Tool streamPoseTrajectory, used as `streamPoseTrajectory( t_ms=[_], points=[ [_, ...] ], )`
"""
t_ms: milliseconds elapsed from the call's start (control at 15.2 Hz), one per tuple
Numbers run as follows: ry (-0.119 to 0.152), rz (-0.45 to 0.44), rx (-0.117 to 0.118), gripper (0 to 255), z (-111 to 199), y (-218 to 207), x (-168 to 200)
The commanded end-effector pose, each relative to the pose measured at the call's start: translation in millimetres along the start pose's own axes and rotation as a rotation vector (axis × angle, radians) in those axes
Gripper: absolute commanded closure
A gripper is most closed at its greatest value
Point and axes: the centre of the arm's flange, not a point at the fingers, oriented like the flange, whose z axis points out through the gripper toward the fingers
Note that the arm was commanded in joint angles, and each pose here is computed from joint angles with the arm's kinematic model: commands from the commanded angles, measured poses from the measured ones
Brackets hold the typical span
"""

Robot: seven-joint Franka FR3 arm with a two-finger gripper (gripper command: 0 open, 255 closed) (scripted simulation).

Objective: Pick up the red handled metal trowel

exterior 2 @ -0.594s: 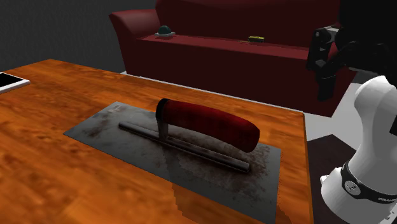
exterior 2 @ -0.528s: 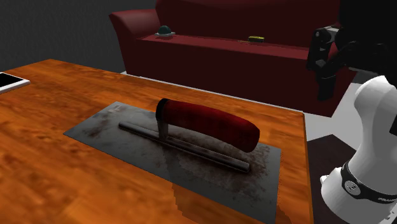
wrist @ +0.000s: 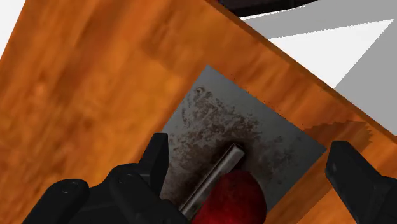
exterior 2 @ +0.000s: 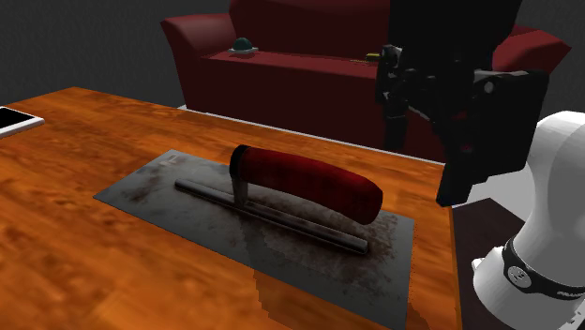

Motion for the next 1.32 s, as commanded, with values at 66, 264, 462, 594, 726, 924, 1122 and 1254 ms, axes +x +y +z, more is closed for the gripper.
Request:
streamPoseTrajectory(
  t_ms=[66,264,462,594,726,924,1122,1254],
  points=[
    [0.039,0.05,-0.029,0,-3,7,33],
    [0.078,0.099,-0.056,0,-6,17,64],
    [0.116,0.148,-0.084,0,-12,28,95],
    [0.141,0.181,-0.103,0,-16,35,115],
    [0.166,0.213,-0.121,0,-21,44,134],
    [0.178,0.229,-0.13,0,-13,49,144],
    [0.178,0.229,-0.13,0,3,49,146],
    [0.178,0.229,-0.13,0,13,50,147]
  ],
)
